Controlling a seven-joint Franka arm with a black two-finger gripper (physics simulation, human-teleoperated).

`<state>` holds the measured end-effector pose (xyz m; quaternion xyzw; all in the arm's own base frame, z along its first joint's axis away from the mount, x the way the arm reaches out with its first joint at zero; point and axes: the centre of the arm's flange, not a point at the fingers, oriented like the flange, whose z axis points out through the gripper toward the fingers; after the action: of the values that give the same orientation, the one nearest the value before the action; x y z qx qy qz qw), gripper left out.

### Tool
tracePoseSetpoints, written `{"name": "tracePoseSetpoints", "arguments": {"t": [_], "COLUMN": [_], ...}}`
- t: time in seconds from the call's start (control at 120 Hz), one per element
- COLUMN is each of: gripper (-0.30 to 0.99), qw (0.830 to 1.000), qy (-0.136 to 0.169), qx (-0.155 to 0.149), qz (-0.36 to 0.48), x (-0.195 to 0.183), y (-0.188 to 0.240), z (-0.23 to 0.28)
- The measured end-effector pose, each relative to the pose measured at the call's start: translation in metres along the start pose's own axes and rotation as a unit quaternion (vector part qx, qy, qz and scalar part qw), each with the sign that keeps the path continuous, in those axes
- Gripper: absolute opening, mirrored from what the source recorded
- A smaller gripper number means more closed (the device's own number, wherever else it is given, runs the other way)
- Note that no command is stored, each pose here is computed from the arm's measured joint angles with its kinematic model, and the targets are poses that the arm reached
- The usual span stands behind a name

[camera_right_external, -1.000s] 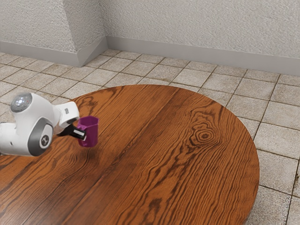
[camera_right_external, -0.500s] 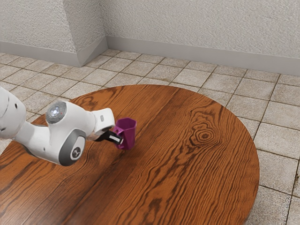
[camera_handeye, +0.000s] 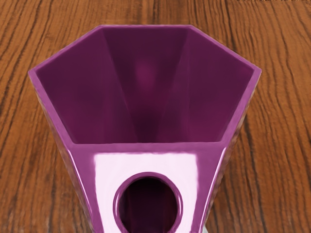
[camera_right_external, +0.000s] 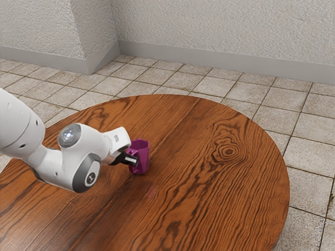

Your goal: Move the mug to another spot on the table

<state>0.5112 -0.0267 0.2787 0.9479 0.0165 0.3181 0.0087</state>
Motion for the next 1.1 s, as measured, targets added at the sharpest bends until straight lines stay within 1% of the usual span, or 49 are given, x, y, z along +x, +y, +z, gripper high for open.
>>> {"name": "tracePoseSetpoints", "arguments": {"t": [0.117,0.217,0.35,0.45,0.517,0.567,0.625,0.675,0.775,0.883,0.925,1.008,1.1], "gripper": [0.33,0.46,0.55,0.6,0.62,0.63,0.64,0.64,0.65,0.66,0.66,0.67,0.67], "qw": [1.0,1.0,0.999,0.999,0.999,0.998,0.998,0.998,0.997,0.996,0.995,0.991,0.986], "qy": [0.002,0.005,0.015,0.029,0.031,0.033,0.031,0.019,-0.019,-0.066,-0.083,-0.119,-0.159], "qx": [-0.001,-0.002,-0.003,-0.008,-0.009,-0.012,-0.016,-0.017,-0.017,-0.019,-0.02,-0.021,-0.019], "qz": [-0.01,-0.018,-0.028,-0.034,-0.039,-0.043,-0.048,-0.055,-0.066,-0.063,-0.058,-0.05,-0.04], "x": [-0.001,0.0,0.007,0.02,0.029,0.05,0.098,0.14,0.213,0.265,0.28,0.296,0.296], "y": [0.002,0.002,0.002,0.002,0.0,-0.001,-0.002,-0.007,-0.022,-0.034,-0.039,-0.049,-0.059], "z": [0.0,-0.003,-0.011,-0.027,-0.036,-0.044,-0.057,-0.07,-0.107,-0.156,-0.177,-0.211,-0.234]}}
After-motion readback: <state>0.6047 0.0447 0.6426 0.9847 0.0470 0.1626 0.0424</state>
